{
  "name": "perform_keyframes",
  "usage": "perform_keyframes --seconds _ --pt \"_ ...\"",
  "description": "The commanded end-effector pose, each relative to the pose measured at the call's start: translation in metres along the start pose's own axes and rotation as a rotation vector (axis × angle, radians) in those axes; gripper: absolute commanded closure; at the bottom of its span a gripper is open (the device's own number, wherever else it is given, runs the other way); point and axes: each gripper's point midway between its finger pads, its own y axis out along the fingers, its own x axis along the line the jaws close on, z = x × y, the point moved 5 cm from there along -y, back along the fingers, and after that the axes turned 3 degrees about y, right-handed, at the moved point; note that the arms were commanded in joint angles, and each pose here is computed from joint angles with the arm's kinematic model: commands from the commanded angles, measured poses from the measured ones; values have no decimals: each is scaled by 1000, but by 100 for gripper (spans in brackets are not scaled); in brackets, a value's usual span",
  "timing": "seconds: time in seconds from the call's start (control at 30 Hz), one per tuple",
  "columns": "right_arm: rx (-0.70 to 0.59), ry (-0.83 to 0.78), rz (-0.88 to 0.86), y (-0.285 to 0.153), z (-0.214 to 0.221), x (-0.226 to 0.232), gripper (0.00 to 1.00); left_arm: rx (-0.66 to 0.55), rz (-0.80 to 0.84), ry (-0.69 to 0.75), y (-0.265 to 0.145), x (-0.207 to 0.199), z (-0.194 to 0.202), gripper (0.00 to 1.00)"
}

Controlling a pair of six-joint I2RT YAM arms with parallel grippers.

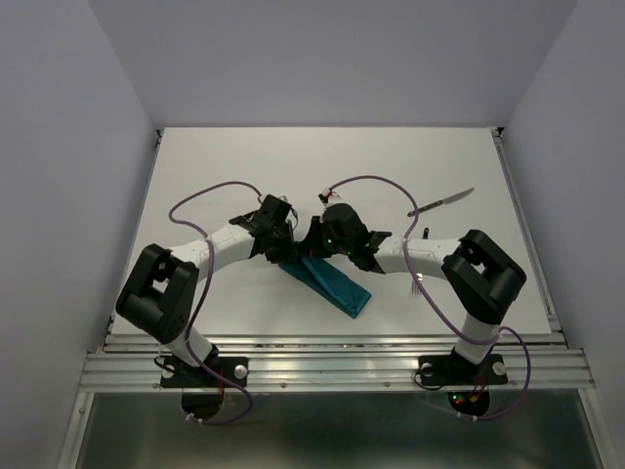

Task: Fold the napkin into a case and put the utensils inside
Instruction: Stuff the top corner of the smaller-rectangle-folded napkin into the folded napkin.

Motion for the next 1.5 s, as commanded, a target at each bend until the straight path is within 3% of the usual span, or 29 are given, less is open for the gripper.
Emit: perform_keyframes --seconds 0.0,0.63,0.7,0.97,1.47 --pt "-58 5 -76 -7 -16 16 99 -20 -57 9 1 -3 -6 67" --pt "-61 2 -77 -7 -17 17 99 -22 -167 48 14 -1 1 67" --pt "-62 1 -78 -7 -17 17 99 -17 -173 51 16 -1 2 70" --pt "-61 -8 -77 -8 -17 17 99 -11 -180 59 19 -1 1 100" --pt "63 -12 -32 9 15 -6 99 -41 -88 62 -1 -19 -12 100"
